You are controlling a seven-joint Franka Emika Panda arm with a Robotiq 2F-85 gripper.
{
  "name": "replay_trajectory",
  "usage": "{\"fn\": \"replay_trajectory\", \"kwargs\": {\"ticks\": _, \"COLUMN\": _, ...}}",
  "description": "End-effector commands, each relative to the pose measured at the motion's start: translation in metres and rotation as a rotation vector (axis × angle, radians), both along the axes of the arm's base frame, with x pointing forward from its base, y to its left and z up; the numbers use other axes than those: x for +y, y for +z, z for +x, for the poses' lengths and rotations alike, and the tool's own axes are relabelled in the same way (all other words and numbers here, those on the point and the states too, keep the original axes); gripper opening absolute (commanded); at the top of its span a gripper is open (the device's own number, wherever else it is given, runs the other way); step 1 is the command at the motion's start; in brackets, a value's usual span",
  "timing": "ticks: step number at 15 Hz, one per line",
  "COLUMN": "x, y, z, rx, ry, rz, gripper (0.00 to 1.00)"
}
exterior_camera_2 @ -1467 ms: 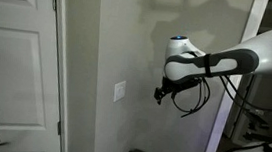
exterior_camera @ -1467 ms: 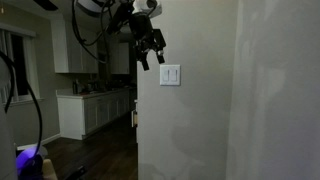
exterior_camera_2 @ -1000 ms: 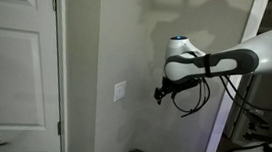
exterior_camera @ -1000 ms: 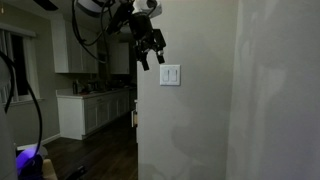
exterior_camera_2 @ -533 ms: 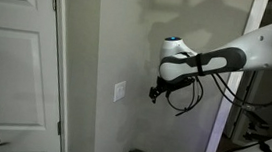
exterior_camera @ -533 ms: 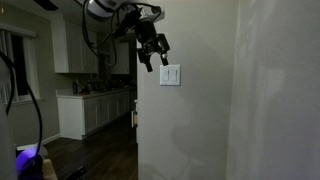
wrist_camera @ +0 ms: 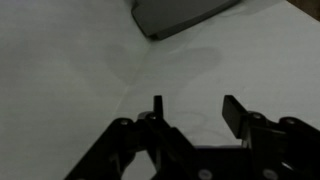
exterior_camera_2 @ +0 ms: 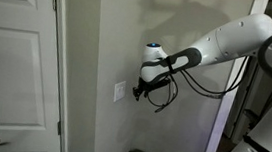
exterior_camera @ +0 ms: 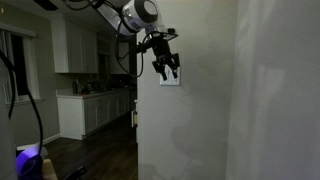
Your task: Flip the light switch on the right
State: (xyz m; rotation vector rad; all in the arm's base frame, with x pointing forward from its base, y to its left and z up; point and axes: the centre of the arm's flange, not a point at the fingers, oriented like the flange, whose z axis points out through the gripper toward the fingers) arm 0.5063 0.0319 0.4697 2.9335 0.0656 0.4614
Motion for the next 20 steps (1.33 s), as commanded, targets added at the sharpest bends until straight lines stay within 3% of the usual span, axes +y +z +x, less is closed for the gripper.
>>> {"fn": "replay_trajectory", "kwargs": {"ticks": 1, "x": -0.005, "y": -0.008, "z": 0.038, "rx": -0.026, "ry": 0.032, "rz": 0.045, "gripper": 0.34}}
{"fn": "replay_trajectory", "kwargs": {"ticks": 5, "x": -0.007, "y": -0.004, "z": 0.058, "rx": -0.072, "ry": 0.025, "rz": 0.073, "gripper": 0.08}}
{"fn": "replay_trajectory", "kwargs": {"ticks": 7, "x": -0.005, "y": 0.005, "z": 0.064, "rx": -0.094, "ry": 0.024, "rz": 0.077, "gripper": 0.01}}
{"fn": "replay_trajectory", "kwargs": {"ticks": 13, "x": 0.014, "y": 0.032, "z": 0.08, "rx": -0.14, "ry": 0.068, "rz": 0.103, "gripper": 0.0}}
{"fn": "replay_trajectory", "kwargs": {"ticks": 20, "x": 0.023, "y": 0.022, "z": 0.091, "rx": -0.098, "ry": 0.12, "rz": 0.159, "gripper": 0.0}}
